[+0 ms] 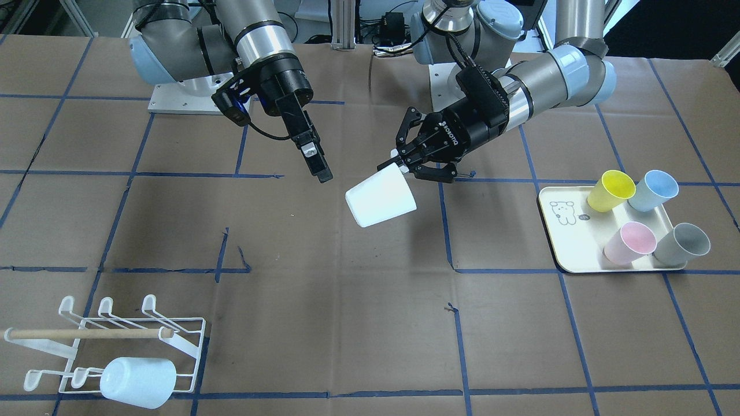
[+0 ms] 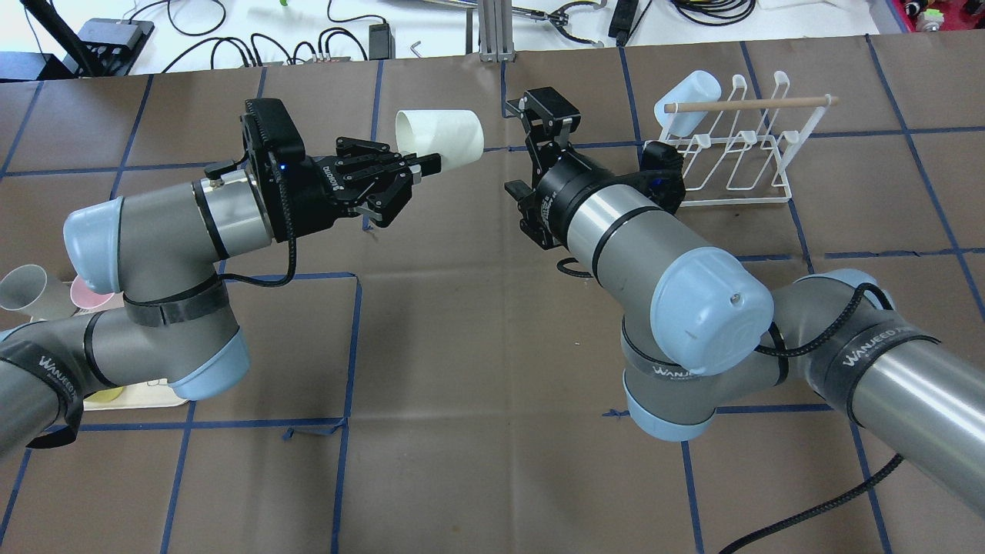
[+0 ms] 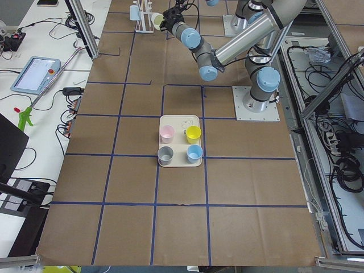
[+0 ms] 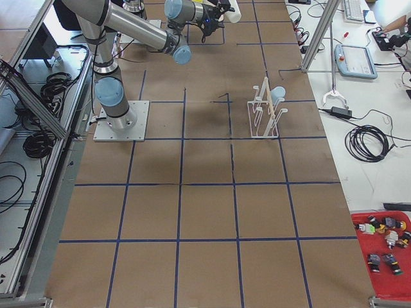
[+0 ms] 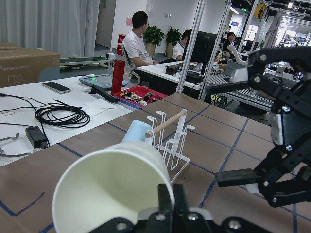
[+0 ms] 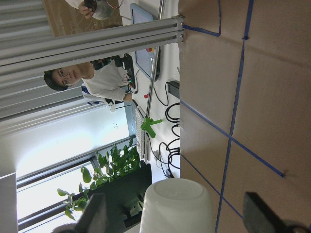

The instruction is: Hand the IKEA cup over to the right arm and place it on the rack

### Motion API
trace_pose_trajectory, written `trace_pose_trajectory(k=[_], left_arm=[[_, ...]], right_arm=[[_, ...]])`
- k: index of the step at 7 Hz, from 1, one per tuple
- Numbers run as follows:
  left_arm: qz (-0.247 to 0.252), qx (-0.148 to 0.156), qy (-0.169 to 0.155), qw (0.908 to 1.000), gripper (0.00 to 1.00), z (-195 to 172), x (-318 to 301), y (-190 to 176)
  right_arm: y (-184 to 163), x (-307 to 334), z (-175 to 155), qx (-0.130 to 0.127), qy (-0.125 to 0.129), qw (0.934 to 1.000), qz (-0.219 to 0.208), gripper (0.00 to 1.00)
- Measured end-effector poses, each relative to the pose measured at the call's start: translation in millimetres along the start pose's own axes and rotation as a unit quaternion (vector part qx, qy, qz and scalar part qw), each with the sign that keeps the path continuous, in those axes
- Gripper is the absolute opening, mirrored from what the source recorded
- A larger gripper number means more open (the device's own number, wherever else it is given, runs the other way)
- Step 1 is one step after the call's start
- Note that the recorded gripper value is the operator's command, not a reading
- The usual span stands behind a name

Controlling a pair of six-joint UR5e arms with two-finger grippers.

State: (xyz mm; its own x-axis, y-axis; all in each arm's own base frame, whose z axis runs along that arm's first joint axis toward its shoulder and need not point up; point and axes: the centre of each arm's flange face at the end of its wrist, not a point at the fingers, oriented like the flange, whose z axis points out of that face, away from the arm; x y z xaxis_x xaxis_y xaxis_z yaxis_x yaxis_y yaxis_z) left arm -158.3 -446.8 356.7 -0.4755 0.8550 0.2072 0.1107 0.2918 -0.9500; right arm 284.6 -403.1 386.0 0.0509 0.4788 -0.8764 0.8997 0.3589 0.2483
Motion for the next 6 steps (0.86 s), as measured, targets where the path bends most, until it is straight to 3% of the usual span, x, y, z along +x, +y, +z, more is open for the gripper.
trace_pose_trajectory(k=[2,6], left_arm=[[0.0,0.002,0.015,0.9999,0.05,8,15,3],[0.006,-0.002,0.027,0.9996,0.06,18,29,3]], right_arm=[[3,4,4,-0.002,0.022,0.9997,0.007,1.0],[11,-5,9,-0.007,0.03,0.9994,0.017,1.0]])
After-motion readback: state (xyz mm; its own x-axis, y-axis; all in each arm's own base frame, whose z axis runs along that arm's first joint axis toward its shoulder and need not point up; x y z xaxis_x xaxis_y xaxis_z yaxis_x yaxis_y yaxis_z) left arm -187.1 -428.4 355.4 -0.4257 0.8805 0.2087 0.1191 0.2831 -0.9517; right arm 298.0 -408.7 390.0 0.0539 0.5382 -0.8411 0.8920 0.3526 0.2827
